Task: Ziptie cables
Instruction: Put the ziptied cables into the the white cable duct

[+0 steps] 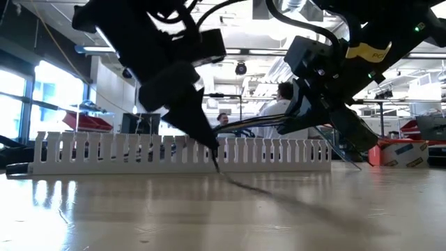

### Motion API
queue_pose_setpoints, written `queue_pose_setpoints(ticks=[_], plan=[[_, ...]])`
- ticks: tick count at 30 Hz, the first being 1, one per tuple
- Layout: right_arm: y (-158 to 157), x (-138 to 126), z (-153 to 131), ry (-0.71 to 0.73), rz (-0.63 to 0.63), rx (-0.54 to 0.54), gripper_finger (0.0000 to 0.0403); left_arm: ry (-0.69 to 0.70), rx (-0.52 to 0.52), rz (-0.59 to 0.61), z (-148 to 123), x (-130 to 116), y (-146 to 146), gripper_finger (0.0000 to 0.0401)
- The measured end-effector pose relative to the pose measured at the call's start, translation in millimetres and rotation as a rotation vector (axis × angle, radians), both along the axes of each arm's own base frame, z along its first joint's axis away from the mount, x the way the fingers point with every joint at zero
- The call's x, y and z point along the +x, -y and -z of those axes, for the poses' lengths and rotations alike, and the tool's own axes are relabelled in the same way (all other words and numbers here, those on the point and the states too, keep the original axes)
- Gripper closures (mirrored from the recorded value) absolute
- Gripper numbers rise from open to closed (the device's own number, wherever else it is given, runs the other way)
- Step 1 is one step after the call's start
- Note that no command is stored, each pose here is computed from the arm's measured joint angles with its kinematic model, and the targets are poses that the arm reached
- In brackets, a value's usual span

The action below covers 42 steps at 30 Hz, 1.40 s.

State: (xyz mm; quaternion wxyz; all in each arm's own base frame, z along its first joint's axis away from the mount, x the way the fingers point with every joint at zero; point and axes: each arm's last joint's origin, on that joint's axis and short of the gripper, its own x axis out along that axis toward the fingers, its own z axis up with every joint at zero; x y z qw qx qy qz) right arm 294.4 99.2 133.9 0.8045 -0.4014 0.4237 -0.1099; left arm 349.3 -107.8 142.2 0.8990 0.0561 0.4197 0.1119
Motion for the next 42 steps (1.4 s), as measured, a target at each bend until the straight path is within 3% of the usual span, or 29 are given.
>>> queue_pose_setpoints(ticks=[6,15,24,32,36,42], plan=[[-0.1,0.1,-0.1,0.002,0.000,0.001,0.0403,0.021,-0.007,0.007,-5.0,-1.0,2.5,0.0401],[5.3,0.4,0.9,-0.019,0.012,-0.006,0.0403,0.115,0.032,0.013,-36.4,-1.6,8.3,0.0401],[26.2,6.4,3.7,-0.081,0.008,0.104,0.0403,0.055,0.023,-0.044,-21.0,-9.0,-0.4,0.0401],[34.2,8.7,5.0,-0.133,-0.045,0.140,0.0399,0.063,0.020,-0.064,-14.9,-12.4,-1.7,0.0401],[32.3,8.3,5.4,-0.147,-0.069,0.159,0.0359,0.071,0.015,-0.064,-12.0,-13.6,-2.0,0.0401],[28.3,6.2,5.1,-0.169,-0.097,0.083,0.0255,0.076,0.013,-0.063,-10.5,-14.0,-2.2,0.0401]])
